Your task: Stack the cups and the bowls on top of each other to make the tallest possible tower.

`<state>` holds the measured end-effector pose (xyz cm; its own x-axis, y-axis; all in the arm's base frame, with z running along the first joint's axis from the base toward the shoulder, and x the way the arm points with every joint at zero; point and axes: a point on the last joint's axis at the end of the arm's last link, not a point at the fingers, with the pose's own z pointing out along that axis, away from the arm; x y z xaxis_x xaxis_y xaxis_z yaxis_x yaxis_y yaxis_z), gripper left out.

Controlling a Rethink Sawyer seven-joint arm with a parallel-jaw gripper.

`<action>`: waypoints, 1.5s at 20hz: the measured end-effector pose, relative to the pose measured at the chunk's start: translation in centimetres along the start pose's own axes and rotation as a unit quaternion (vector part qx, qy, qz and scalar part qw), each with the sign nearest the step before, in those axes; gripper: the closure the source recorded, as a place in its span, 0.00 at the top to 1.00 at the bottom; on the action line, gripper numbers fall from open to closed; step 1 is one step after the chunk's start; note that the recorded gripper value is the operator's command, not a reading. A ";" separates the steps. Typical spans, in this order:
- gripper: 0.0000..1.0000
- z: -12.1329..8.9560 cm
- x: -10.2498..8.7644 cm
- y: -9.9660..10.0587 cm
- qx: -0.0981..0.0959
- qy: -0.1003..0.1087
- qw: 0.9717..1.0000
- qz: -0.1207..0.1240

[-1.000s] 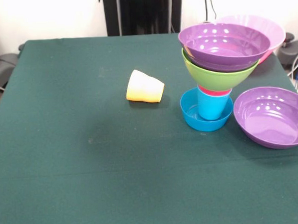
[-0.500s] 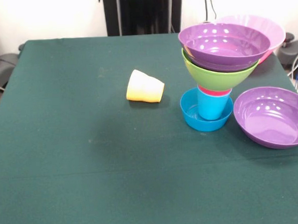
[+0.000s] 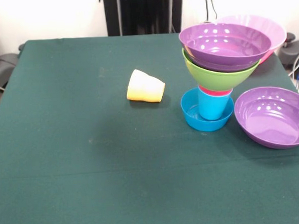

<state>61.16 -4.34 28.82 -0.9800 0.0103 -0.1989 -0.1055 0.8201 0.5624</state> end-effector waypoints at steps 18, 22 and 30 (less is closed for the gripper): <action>0.00 0.3 0.1 -0.8 0.009 -0.007 1.000 0.001; 0.00 0.5 0.1 -1.4 0.014 -0.014 1.000 0.003; 0.00 0.9 0.2 -2.2 0.019 -0.018 1.000 0.010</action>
<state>61.39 -5.65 26.82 -0.9749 0.0476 -0.2176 -0.0785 0.8408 0.5356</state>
